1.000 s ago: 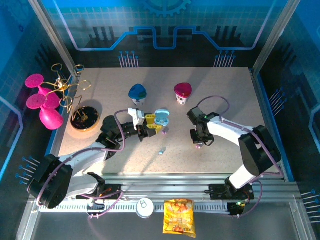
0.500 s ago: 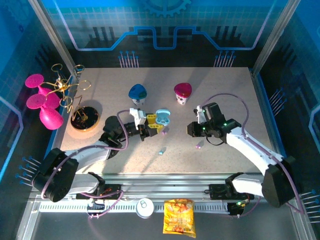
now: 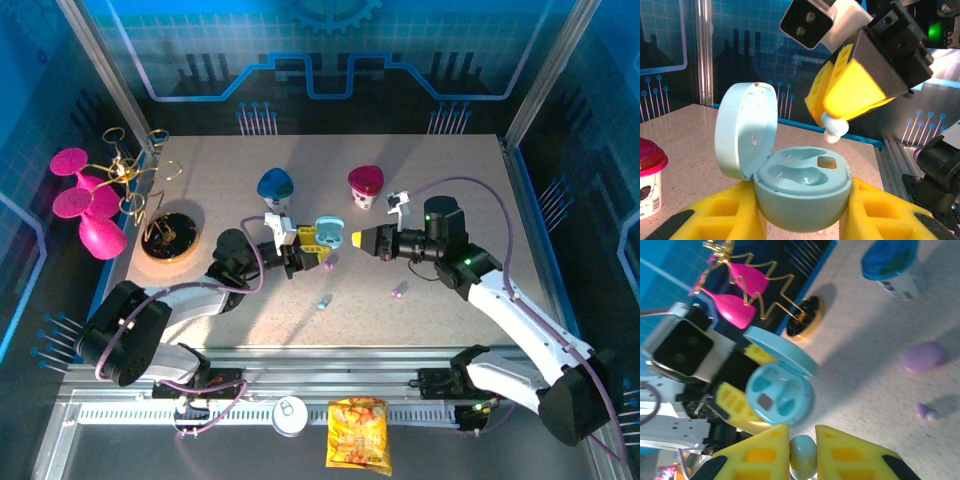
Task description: Insert wireless bluetooth earbuds into charging case
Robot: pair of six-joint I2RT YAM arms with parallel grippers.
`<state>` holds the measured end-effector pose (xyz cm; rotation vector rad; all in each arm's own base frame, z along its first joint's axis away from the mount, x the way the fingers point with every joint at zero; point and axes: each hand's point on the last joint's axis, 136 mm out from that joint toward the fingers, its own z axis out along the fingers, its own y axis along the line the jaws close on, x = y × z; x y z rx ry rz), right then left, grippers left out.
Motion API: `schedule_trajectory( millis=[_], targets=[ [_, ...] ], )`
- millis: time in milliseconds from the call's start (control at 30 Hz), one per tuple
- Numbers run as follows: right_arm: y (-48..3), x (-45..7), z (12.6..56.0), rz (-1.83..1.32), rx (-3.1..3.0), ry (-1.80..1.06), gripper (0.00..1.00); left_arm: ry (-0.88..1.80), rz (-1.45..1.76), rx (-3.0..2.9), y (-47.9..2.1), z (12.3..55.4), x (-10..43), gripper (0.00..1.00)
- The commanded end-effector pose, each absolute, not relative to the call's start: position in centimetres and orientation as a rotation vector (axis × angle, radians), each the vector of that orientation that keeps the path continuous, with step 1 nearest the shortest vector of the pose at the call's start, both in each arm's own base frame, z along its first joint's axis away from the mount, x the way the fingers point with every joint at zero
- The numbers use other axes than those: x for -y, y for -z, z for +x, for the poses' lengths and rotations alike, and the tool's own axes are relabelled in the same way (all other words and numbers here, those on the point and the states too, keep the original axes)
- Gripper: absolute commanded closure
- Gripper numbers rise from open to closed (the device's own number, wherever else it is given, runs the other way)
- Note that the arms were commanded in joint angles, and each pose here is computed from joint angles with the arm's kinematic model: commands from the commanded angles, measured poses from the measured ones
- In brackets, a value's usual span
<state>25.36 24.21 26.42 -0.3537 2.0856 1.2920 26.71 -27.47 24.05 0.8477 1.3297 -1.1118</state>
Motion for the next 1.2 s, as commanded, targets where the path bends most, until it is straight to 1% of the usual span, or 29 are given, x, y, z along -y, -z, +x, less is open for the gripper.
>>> schedule_trajectory(
  millis=[0, 267, 600, 867, 933, 1167],
  targets=[
    [-29.4, -26.1, 24.8, -0.429, -1.971, -1.394, 0.89, 1.113, 0.867, -1.252, -25.9, 26.8, 27.6, 0.76],
    [-29.9, -28.1, 25.4, -0.474, -1.941, -1.426, 0.90, 1.124, 0.870, -1.247, -26.0, 26.5, 27.6, 0.76],
    [-29.6, -28.3, 26.3, -0.448, -1.940, -1.409, 0.90, 1.121, 0.870, -1.248, -25.7, 26.4, 27.5, 0.76],
    [-27.5, -28.4, 27.0, -0.425, -2.004, -1.376, 0.89, 1.129, 0.864, -1.227, -26.2, 26.4, 27.5, 0.76],
    [-27.2, -28.4, 27.0, -0.420, -2.009, -1.376, 0.88, 1.125, 0.860, -1.226, -26.3, 26.4, 27.5, 0.76],
    [-27.1, -28.0, 27.1, -0.411, -2.026, -1.338, 0.76, 1.127, 0.858, -1.217, -26.6, 26.6, 27.6, 0.76]
  ],
)
